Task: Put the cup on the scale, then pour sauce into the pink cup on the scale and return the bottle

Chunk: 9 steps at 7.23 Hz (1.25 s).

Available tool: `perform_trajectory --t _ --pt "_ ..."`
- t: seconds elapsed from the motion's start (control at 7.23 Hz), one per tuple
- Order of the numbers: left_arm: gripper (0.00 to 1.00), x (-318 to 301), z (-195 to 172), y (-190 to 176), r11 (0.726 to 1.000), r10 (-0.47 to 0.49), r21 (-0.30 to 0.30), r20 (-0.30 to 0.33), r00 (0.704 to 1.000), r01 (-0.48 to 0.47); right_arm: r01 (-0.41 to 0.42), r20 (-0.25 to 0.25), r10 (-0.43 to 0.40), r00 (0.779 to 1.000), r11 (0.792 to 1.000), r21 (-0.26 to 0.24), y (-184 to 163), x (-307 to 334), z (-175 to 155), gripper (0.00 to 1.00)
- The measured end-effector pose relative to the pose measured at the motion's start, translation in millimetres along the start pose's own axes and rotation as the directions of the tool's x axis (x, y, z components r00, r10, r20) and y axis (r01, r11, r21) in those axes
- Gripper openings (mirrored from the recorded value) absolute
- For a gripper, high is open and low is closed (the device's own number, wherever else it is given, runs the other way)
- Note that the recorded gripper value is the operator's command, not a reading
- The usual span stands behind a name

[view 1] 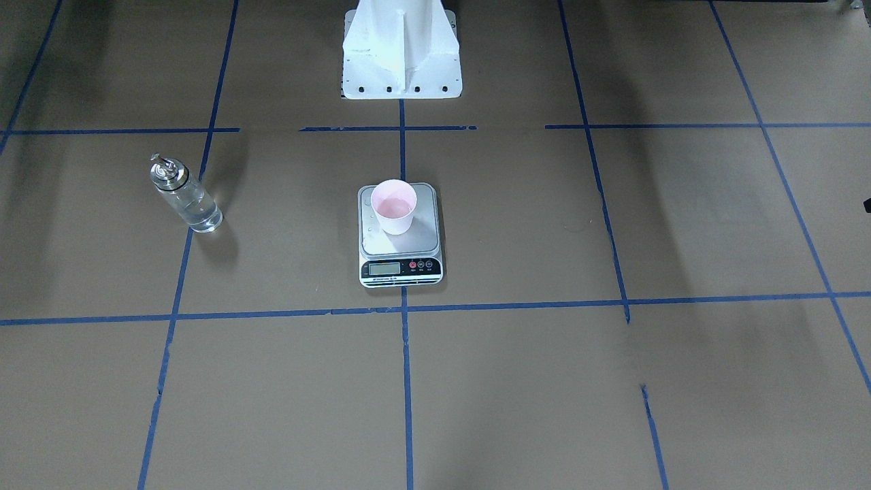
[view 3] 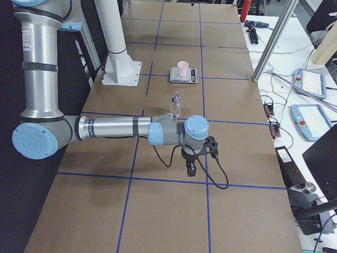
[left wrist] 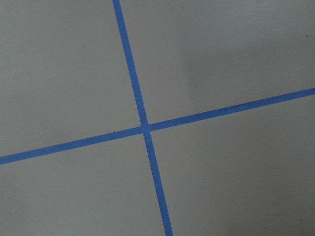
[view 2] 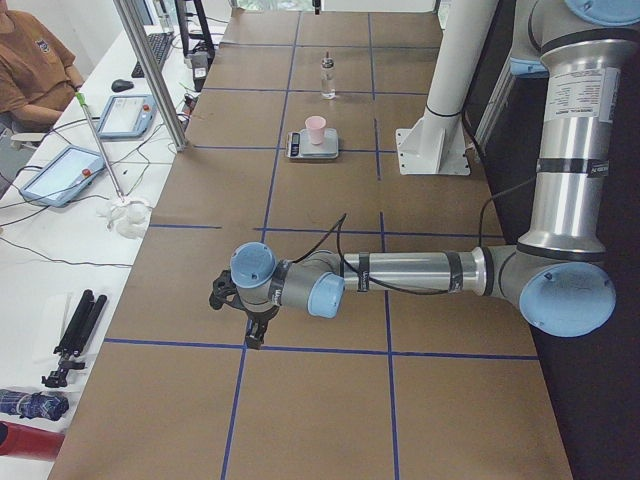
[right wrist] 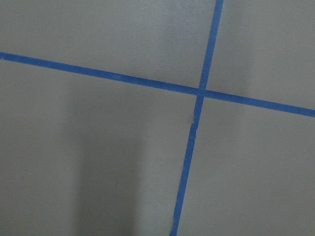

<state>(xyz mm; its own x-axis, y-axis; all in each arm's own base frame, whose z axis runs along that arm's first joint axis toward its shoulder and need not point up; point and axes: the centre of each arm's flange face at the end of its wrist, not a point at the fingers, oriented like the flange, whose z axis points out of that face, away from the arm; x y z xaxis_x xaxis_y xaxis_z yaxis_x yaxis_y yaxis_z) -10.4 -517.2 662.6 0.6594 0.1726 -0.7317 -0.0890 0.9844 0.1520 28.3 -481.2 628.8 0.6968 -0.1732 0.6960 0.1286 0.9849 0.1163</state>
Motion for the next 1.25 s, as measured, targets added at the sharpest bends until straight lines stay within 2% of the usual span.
perform_trajectory --t 0.42,0.55,1.25 --pt "1.0 -5 4 4 0.988 -0.109 -0.105 0.01 0.994 0.11 -0.014 0.007 0.014 1.0 1.0 -0.01 -3 0 1 1.0" --pt "1.0 -5 3 3 0.986 -0.121 -0.118 0.011 0.993 0.122 -0.016 0.008 0.016 1.0 1.0 -0.014 -5 -1 0 1.0" --pt "1.0 6 -6 -12 0.989 -0.104 -0.103 0.006 0.995 0.104 -0.014 0.004 0.014 1.0 0.999 -0.045 -7 -7 8 1.0"
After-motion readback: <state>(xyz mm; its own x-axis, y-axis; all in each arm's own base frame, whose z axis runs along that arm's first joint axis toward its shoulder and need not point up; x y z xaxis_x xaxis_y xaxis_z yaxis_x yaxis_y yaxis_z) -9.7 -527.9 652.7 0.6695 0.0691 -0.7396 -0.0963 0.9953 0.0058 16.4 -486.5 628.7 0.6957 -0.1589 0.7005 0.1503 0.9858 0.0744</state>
